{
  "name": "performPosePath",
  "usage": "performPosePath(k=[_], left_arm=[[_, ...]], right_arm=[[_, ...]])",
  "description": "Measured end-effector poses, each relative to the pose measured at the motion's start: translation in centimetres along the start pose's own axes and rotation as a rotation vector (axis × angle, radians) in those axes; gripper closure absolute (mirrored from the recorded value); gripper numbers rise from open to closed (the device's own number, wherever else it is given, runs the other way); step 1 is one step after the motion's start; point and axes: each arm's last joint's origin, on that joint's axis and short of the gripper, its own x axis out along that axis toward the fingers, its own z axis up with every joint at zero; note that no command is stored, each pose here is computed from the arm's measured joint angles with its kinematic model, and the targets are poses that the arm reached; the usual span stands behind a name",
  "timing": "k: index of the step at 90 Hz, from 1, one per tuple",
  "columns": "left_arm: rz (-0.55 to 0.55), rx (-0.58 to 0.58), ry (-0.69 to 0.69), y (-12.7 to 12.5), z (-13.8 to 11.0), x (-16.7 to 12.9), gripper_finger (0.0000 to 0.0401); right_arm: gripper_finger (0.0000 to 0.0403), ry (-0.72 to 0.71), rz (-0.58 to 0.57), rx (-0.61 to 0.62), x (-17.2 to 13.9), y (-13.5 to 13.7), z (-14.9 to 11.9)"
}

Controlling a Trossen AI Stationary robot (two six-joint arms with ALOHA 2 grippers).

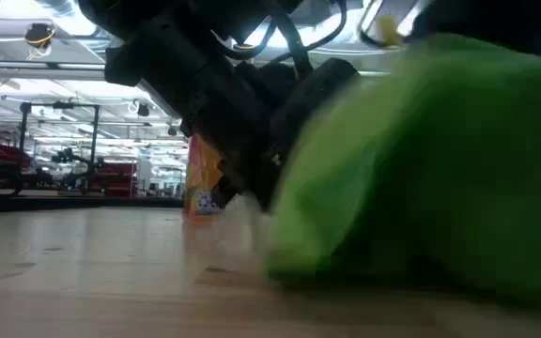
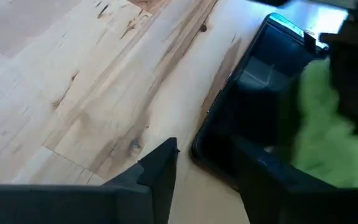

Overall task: Apply microfiber cloth
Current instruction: Wipe the front of the black cellphone using the green microfiber cloth

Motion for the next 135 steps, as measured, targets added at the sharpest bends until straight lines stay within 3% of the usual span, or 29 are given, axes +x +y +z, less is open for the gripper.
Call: performPosePath(k=[14,24,36,47,58,67,101,108,117,129,135], left_arm=[[-0.001,0.0,0.001,0.0,0.0,0.0,0.027],[-0.002,0.0,0.002,0.0,0.0,0.0,0.027],[-0.002,-0.001,0.002,0.0,0.0,0.0,0.027],[-0.002,0.0,0.002,0.0,0.0,0.0,0.027],[-0.001,-0.001,0.004,0.0,0.0,0.0,0.027],[-0.001,-0.001,0.004,0.0,0.0,0.0,0.027],[0.003,0.006,0.007,0.0,-0.1,0.0,0.027],[0.004,0.007,0.006,0.0,-0.1,0.0,0.027],[0.005,0.007,0.006,0.0,-0.1,0.0,0.027],[0.004,0.006,0.005,0.0,-0.1,0.0,0.027],[0.001,0.006,0.008,0.0,-0.1,0.0,0.027]], right_arm=[[0.0393,0.018,-0.028,0.014,-3.7,0.3,0.6],[0.0393,-0.009,-0.128,0.01,-5.5,0.1,0.9],[0.0393,-0.11,-0.282,-0.018,-5.1,-0.3,1.6],[0.0393,-0.118,-0.292,-0.023,-3.0,-1.0,1.5],[0.0393,0.028,-0.272,-0.028,-1.2,-1.6,-0.2],[0.0393,0.124,-0.277,-0.001,-1.4,-1.4,-1.0],[0.0393,0.444,-0.235,0.032,-7.1,0.0,-3.6],[0.0393,0.393,-0.241,0.049,-8.3,0.1,-2.8],[0.0393,0.217,-0.282,0.042,-8.9,0.1,-1.0],[0.0393,-0.068,-0.337,-0.028,-8.1,0.0,1.7],[0.0393,-0.128,-0.337,-0.053,-6.8,-0.4,2.2]])
